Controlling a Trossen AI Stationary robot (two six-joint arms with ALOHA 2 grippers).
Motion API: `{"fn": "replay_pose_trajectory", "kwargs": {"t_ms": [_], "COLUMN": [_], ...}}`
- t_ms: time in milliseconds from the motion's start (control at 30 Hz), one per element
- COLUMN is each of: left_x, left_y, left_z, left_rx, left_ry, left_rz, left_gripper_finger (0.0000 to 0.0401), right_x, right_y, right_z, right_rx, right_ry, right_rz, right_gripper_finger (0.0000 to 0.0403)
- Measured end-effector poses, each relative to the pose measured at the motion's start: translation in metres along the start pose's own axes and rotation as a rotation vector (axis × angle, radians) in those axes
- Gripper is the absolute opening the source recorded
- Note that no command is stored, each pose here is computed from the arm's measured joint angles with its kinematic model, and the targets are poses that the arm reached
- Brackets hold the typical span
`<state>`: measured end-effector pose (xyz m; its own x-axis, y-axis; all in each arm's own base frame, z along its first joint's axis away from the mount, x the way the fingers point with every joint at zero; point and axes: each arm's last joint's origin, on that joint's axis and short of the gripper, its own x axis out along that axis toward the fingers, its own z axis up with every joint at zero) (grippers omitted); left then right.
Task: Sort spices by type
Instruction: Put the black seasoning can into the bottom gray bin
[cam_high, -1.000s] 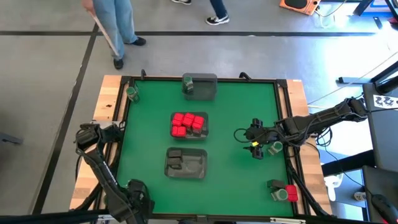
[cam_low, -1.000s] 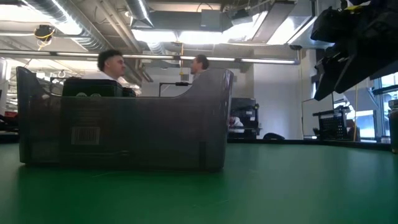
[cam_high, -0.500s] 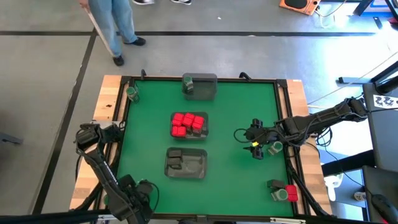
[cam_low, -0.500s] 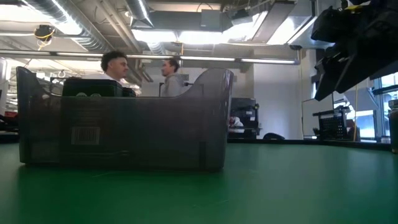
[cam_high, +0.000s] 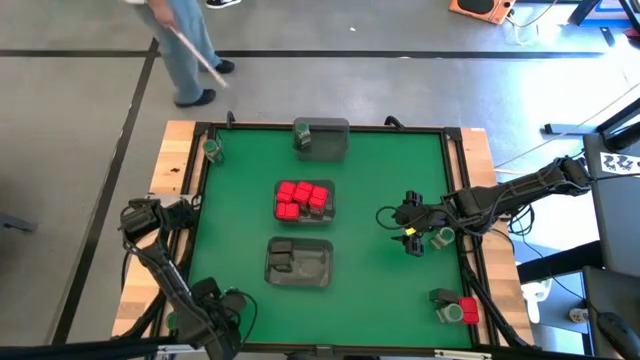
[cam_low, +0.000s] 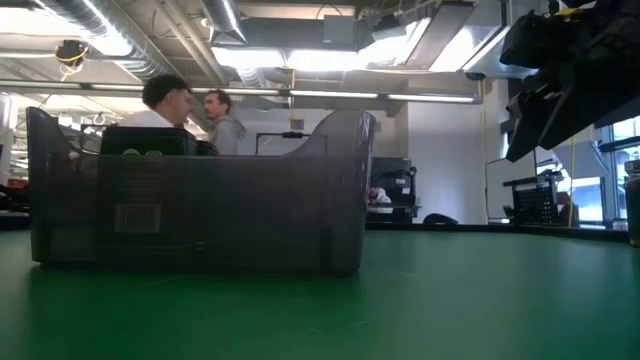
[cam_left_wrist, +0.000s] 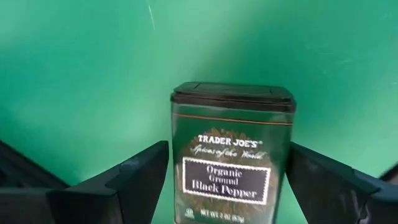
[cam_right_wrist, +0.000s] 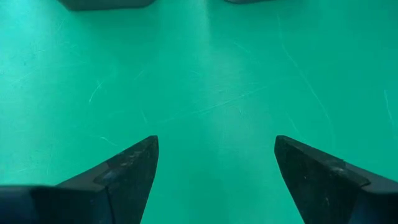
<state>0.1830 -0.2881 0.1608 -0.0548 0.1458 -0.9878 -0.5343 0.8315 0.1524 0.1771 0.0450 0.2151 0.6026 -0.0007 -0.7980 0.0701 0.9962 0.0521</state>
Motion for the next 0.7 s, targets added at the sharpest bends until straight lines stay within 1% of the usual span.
{"fn": "replay_pose_trajectory", "kwargs": {"t_ms": [133,200,300,467,600,700], "left_x": [0.015,0.020,0.024,0.019,0.014,0.003], "left_y": [0.001,0.002,0.003,0.004,0.003,-0.002], "left_z": [-0.001,-0.001,0.000,0.002,0.005,0.009], "left_rx": [-0.006,-0.010,-0.015,-0.064,-0.121,-0.152], "left_ry": [0.003,0.003,0.004,0.016,0.018,-0.032], "left_rz": [-0.031,-0.057,-0.067,-0.082,-0.110,-0.155], "left_gripper_finger": [0.0308,0.0308,0.0300,0.0247,0.0247,0.0247], "right_x": [0.000,0.000,0.000,0.000,0.000,0.000], "right_y": [0.000,0.000,0.000,0.000,0.000,0.000], "right_z": [0.000,0.000,0.000,0.000,0.001,0.001], "right_rx": [0.000,0.000,0.000,0.000,0.002,0.004], "right_ry": [-0.003,-0.004,-0.002,0.000,-0.007,-0.010], "right_rz": [0.001,0.001,0.001,0.000,0.002,0.004], "right_gripper_finger": [0.0319,0.0319,0.0319,0.0319,0.0319,0.0319]}}
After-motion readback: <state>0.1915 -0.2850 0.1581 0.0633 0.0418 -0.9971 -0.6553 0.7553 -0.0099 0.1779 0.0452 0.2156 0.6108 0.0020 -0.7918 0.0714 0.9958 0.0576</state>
